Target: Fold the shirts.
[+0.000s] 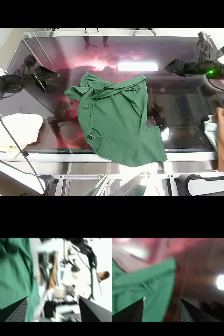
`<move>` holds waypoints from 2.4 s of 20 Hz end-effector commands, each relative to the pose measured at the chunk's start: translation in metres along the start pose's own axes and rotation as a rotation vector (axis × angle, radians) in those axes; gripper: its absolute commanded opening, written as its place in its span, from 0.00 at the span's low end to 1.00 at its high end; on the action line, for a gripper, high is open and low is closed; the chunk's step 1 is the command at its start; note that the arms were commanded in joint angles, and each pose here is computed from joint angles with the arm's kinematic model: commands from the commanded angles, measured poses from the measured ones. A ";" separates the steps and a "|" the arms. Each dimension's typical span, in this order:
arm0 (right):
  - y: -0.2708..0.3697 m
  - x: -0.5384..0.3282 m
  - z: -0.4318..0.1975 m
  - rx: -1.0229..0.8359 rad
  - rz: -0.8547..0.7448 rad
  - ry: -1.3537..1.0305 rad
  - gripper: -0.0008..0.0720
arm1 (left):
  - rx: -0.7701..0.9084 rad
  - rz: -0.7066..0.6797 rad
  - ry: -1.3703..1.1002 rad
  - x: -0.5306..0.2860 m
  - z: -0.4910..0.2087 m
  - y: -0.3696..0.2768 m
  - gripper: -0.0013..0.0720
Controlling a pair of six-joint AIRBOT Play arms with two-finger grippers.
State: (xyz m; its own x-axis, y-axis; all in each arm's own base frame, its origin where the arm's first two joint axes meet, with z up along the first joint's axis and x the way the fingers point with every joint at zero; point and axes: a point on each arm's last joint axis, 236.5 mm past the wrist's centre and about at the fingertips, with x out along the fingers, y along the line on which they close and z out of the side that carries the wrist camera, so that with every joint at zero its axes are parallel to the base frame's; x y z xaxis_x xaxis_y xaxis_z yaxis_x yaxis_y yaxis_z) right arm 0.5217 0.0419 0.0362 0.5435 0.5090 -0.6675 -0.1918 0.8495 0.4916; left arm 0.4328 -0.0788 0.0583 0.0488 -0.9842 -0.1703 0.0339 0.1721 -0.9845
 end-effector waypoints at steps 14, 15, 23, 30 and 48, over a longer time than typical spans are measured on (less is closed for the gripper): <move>-0.003 0.124 -0.088 0.234 0.113 0.347 0.52 | -0.249 0.822 0.331 0.086 -0.205 0.123 0.90; 0.002 0.126 -0.090 0.242 0.133 0.358 0.51 | -0.250 0.828 0.352 0.093 -0.210 0.129 0.90; 0.025 0.142 -0.097 0.267 0.195 0.376 0.36 | -0.154 0.850 0.467 0.136 -0.190 0.151 0.63; 0.004 0.130 -0.065 0.251 0.179 0.269 0.03 | -0.061 0.900 0.478 0.111 -0.149 0.130 0.03; 0.131 0.006 -0.331 0.597 0.208 0.447 0.03 | 0.363 0.805 0.283 0.045 0.059 0.119 0.04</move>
State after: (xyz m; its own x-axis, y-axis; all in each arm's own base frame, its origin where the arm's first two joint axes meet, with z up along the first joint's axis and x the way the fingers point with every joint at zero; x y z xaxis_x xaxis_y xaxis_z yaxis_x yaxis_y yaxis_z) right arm 0.2670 0.1763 -0.0758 0.0721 0.7815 -0.6198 0.2196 0.5937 0.7741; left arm 0.4852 -0.0920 -0.0620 -0.0822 -0.4870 -0.8695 0.3405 0.8063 -0.4838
